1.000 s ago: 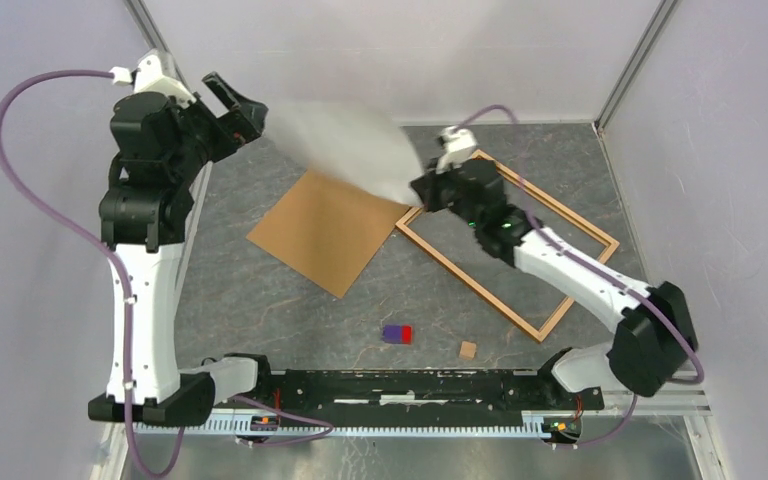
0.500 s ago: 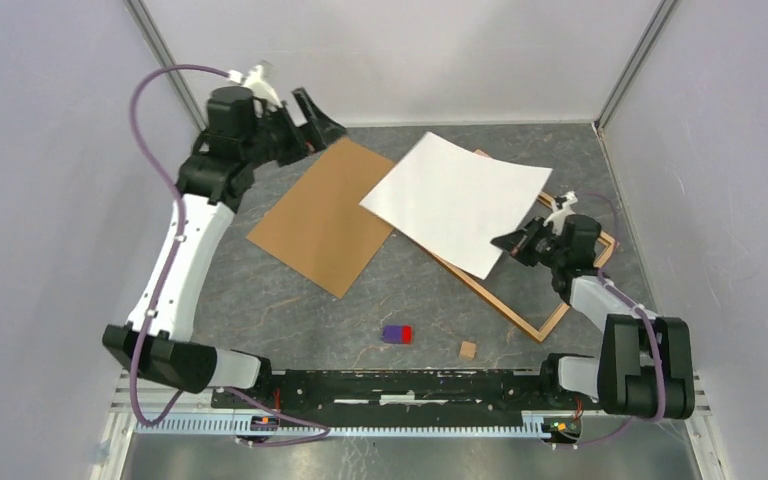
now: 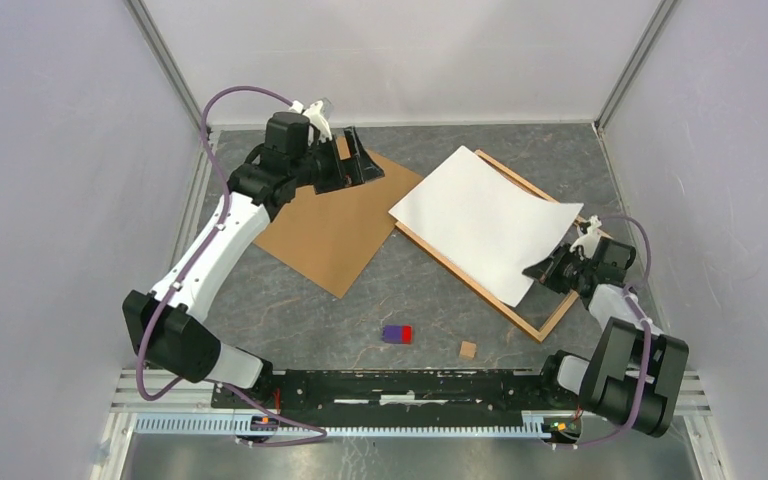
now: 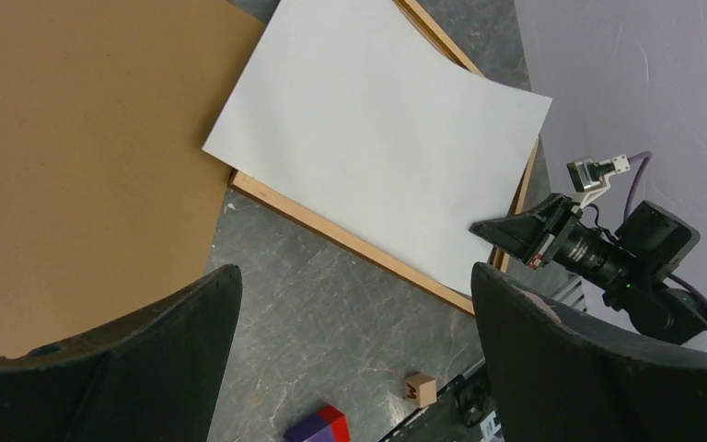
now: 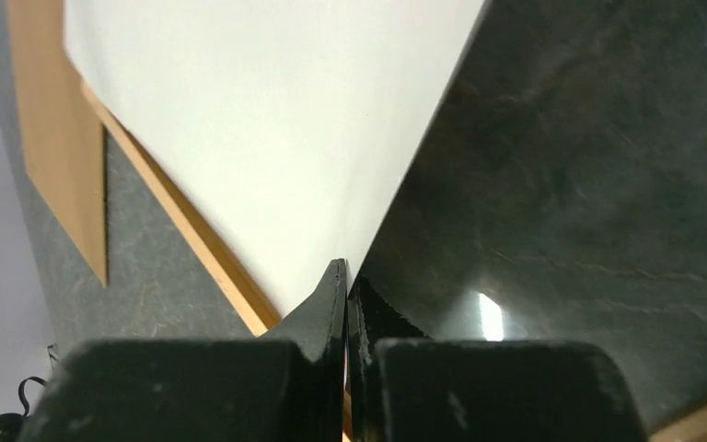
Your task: Put the photo into the frame
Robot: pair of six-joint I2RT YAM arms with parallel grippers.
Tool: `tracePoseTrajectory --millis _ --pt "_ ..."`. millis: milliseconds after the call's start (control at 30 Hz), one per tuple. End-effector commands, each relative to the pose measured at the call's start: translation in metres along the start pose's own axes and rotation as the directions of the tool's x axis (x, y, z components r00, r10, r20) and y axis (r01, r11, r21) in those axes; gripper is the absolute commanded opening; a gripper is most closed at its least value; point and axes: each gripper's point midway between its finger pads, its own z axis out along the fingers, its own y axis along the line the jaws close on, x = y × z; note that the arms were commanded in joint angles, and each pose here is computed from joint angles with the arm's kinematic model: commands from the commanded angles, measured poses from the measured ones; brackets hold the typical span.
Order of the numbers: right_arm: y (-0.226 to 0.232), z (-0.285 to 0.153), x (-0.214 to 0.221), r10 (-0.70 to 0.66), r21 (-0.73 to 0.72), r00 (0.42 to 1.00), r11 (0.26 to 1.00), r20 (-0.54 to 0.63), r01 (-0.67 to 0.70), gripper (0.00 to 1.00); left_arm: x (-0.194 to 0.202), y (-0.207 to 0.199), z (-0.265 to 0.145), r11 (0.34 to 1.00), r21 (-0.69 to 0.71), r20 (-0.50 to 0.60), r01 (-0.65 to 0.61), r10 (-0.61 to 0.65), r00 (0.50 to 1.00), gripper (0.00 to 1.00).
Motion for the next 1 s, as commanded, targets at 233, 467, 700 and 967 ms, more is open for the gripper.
tracePoseTrajectory --millis 233,467,700,967 --pt "-0.039 -0.019 0.024 -0.019 0.190 0.982 0.980 -0.189 0.056 0.00 0.015 0.006 0.020 0.999 0.036 -0.050 -0.030 0.032 0.998 1.00" --pt "-0.051 -0.036 0.005 -0.044 0.312 0.989 0.946 -0.144 0.087 0.00 0.021 0.001 0.021 0.998 0.061 -0.073 -0.020 0.024 0.997 1.00" --pt "-0.059 -0.046 0.005 -0.034 0.358 0.993 0.931 -0.115 0.073 0.00 0.018 0.002 0.019 0.998 0.047 -0.061 -0.028 0.031 0.998 1.00" --pt "-0.060 -0.049 0.001 -0.029 0.372 0.999 0.927 -0.037 0.040 0.00 0.019 0.002 0.019 0.998 0.049 -0.068 -0.032 0.035 0.997 1.00"
